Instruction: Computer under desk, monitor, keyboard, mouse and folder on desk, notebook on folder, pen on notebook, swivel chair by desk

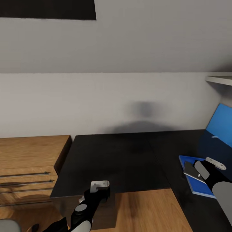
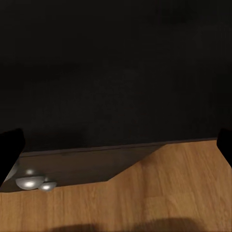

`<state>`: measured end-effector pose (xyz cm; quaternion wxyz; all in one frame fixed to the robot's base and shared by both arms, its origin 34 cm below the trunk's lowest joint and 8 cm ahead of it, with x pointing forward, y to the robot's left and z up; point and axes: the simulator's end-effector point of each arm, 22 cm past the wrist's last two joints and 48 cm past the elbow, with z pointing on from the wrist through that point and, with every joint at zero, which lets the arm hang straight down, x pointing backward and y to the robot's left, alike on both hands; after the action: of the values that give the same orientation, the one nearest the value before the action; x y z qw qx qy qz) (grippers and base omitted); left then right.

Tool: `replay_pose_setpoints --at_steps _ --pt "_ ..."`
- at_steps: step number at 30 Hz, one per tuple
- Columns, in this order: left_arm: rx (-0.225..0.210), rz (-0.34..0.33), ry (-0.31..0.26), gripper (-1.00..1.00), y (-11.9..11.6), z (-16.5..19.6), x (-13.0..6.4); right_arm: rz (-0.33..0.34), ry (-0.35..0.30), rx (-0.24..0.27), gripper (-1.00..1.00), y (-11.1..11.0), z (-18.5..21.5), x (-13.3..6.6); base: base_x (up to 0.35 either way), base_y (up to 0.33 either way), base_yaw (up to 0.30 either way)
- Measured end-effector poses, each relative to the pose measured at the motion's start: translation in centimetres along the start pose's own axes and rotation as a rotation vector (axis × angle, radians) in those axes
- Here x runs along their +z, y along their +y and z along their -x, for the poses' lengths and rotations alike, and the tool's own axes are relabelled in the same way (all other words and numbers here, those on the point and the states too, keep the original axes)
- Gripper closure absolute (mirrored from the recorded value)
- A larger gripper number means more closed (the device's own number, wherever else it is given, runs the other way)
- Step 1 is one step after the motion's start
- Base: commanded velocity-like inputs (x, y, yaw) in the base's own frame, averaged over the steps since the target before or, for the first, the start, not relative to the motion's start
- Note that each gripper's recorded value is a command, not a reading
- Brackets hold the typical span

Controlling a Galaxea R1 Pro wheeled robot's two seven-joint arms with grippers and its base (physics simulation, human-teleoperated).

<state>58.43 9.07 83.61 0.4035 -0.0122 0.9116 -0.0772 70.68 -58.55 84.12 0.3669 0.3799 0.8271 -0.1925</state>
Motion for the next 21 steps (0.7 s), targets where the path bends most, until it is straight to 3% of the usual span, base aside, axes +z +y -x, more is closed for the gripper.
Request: replay_pose_setpoints --at_steps 8,21 --pt "0.000 -0.001 0.000 -1.00 0.1 -0.7 0.8 -0.012 -0.011 -0.028 1.00 -0.2 -0.6 0.8 0.000 0.000 0.000" --pt "0.000 -0.002 0.001 -1.00 0.2 -1.2 1.2 -0.013 -0.013 -0.031 1.00 -0.2 -1.0 1.2 0.000 0.000 0.000"
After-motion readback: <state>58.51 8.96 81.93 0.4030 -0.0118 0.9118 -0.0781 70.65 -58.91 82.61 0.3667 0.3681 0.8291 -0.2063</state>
